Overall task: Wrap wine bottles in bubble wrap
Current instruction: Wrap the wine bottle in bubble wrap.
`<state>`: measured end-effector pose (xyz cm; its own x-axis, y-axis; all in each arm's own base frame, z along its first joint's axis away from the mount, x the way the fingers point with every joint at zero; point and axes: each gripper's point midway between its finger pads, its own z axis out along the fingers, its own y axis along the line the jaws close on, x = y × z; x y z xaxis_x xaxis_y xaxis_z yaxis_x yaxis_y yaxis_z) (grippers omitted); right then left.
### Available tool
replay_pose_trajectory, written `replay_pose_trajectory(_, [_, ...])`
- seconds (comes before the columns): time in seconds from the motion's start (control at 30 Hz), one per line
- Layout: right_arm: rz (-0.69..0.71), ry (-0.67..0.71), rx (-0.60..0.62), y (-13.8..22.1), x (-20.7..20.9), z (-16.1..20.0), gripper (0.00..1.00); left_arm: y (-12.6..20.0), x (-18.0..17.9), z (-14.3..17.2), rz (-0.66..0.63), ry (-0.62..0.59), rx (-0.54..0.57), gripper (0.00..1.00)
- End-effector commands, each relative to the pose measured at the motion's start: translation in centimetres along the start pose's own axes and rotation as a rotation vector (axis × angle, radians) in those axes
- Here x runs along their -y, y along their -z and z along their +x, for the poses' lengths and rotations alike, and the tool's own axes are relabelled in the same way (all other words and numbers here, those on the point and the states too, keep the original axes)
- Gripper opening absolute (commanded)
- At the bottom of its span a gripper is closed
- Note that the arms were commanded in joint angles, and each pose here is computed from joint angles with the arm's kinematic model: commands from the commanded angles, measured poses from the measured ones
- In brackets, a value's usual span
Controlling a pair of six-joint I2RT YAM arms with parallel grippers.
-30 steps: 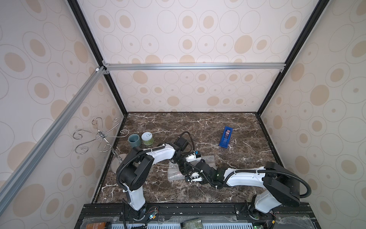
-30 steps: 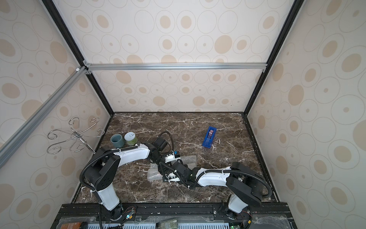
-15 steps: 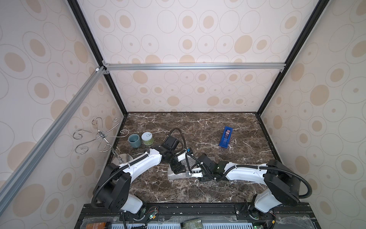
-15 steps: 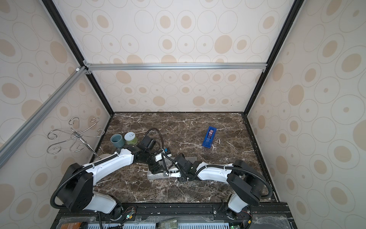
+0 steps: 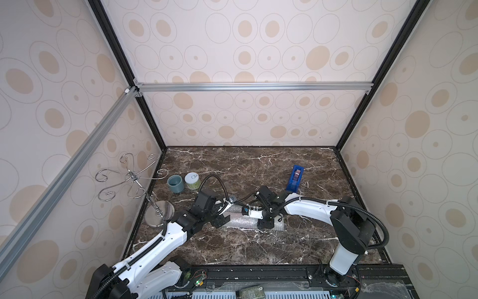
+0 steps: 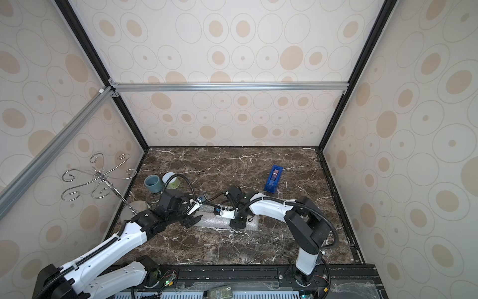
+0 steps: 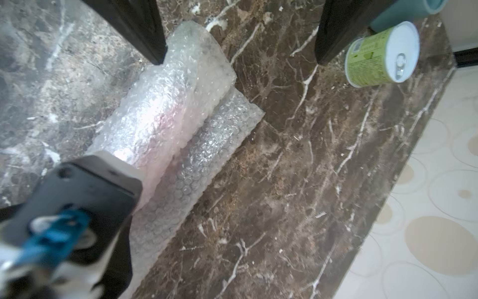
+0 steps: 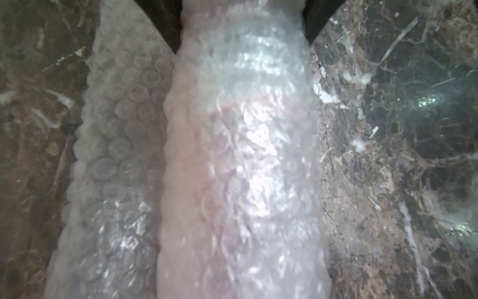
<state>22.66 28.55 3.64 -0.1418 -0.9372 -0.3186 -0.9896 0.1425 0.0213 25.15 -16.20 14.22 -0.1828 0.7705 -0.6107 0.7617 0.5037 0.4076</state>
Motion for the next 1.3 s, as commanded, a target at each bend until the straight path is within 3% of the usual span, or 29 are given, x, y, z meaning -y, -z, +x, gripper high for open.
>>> replay_pose_trajectory(0.0, [-0.210, -0.135, -0.064, -0.3, -2.9, 1.6, 0.18, 1.0, 0.6, -1.7, 0.008, -0.117, 0.117, 0.89])
replay_pose_trajectory(0.27, [-0.340, -0.218, -0.043, -0.1, -3.3, 1.0, 0.18, 1.8, 5.5, -1.9, 0.146, -0.303, 0.299, 0.82])
replay_pose_trajectory(0.47, [-0.435, -0.298, -0.050, 0.0, -3.1, 0.6, 0.19, 0.6, 7.8, -1.5, 0.178, -0.399, 0.282, 0.80])
replay_pose_trajectory(0.73, [-0.482, -0.286, -0.061, 0.0, -3.0, 0.7, 0.19, -1.9, 11.2, -3.9, 0.202, -0.637, 0.328, 0.81])
replay_pose_trajectory(1.0, [-0.469, -0.269, -0.082, -0.1, -2.4, 1.0, 0.20, -5.3, 10.9, -5.5, 0.154, -0.706, 0.321, 0.83])
replay_pose_trajectory(1.27, [-0.455, -0.259, -0.088, -0.4, -2.1, 1.2, 0.25, -8.5, 11.4, -3.8, 0.165, -0.747, 0.234, 0.84])
